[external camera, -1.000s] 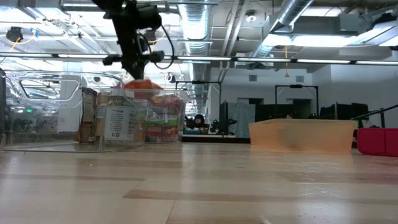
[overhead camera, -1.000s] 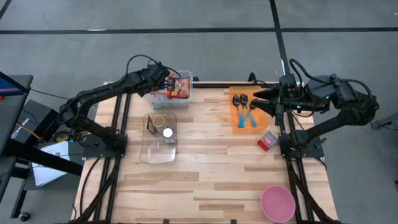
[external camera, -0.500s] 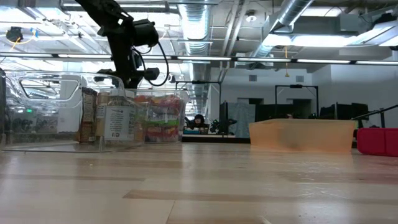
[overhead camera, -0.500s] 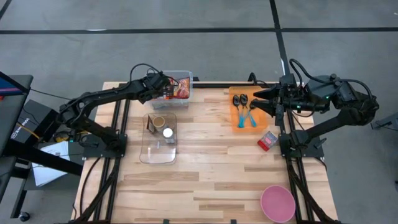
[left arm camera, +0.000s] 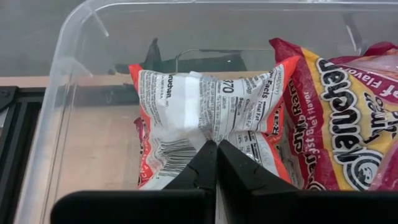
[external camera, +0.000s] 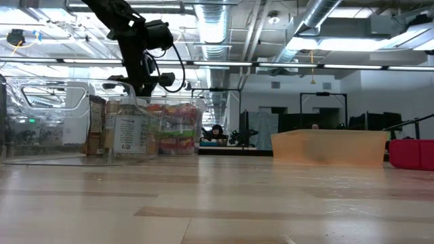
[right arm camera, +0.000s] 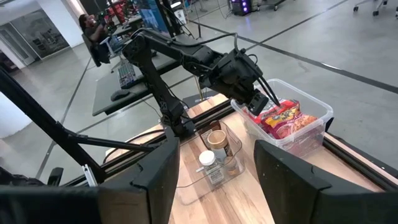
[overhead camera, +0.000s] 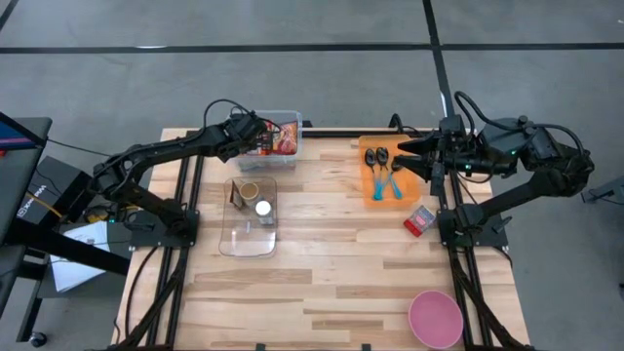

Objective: Pick & Place Food Item
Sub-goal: Put the orange noodle pack into the transparent container, then adjust the red noodle pack into the transparent container

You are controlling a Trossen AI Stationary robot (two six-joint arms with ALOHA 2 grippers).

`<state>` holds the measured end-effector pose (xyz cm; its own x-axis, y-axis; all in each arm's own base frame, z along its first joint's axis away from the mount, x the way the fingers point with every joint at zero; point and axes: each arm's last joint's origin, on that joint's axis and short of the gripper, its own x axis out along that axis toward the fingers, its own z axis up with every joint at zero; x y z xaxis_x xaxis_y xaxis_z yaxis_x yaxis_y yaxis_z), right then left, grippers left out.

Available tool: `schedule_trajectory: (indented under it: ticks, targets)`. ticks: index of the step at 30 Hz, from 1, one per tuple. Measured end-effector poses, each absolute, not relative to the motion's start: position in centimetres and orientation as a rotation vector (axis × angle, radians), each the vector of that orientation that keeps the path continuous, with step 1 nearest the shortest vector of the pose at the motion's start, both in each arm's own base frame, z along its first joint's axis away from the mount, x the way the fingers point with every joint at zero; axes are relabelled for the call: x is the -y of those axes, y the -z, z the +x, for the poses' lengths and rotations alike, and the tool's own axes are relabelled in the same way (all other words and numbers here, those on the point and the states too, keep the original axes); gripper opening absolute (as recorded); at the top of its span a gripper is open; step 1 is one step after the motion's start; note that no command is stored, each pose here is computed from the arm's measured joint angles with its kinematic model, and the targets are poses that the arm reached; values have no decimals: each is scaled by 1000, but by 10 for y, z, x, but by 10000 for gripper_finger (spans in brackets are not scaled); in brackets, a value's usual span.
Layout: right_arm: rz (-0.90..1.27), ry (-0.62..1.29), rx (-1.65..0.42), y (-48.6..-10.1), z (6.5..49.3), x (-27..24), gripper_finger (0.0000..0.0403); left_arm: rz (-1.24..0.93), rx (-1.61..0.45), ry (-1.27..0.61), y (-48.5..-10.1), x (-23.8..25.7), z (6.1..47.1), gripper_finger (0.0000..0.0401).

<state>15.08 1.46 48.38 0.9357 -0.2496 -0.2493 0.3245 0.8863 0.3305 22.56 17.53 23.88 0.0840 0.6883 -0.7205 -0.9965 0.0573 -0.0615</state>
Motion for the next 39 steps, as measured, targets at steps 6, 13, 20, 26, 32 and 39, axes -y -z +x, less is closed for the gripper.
schedule_trajectory:
  ticks: [6,13,20,26,32,39]
  targets:
    - [377,301,-203,-484,151,-15,200,-649,-576,-1412,-240,-176,226,26]
    - [377,301,-203,-484,151,-15,200,-633,-539,-1428,-241,-177,228,83]
    - [377,301,-203,-484,151,-15,200,-599,-447,-1367,-252,-175,235,132]
    - [377,301,-203,-484,151,-15,200,-501,-308,-1244,-279,-164,244,142]
    - [377,300,-203,-484,151,-15,200,-313,-222,-878,-306,-152,261,117]
    - [379,309,-201,-484,151,-13,200,-271,-301,-866,-309,-152,273,18]
